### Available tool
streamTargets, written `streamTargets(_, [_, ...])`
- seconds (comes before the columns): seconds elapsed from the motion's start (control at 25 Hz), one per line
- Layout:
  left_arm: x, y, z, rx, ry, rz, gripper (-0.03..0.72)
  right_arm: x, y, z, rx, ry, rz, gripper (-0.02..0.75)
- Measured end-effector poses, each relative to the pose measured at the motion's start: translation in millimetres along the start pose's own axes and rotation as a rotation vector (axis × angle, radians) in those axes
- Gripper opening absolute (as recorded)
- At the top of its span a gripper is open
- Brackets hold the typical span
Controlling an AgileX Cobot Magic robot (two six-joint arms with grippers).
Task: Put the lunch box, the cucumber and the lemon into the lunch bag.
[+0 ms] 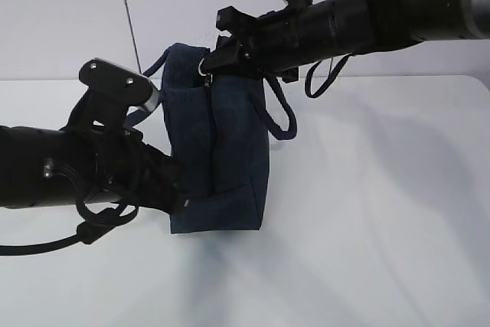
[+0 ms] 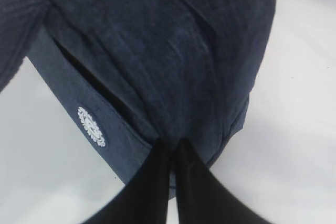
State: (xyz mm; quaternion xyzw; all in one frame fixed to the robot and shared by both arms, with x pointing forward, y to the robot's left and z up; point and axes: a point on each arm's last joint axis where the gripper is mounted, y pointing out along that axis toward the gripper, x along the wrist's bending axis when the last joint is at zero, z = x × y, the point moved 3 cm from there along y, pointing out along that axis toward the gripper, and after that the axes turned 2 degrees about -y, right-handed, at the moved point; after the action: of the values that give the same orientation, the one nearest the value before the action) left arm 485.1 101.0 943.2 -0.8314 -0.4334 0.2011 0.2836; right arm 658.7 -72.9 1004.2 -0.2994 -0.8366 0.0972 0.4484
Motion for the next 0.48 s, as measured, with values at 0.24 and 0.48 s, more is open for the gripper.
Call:
streamTargets(0.24, [0.0, 0, 0, 0.0, 0.002, 0.0, -0.006, 1, 2, -5, -0.034, 0.012, -0.023, -0.013])
streamTargets(0.48, [0.0, 0, 0, -0.002, 0.002, 0.0, -0.006, 2, -4, -23, -0.096, -0.005, -0.012, -0.013])
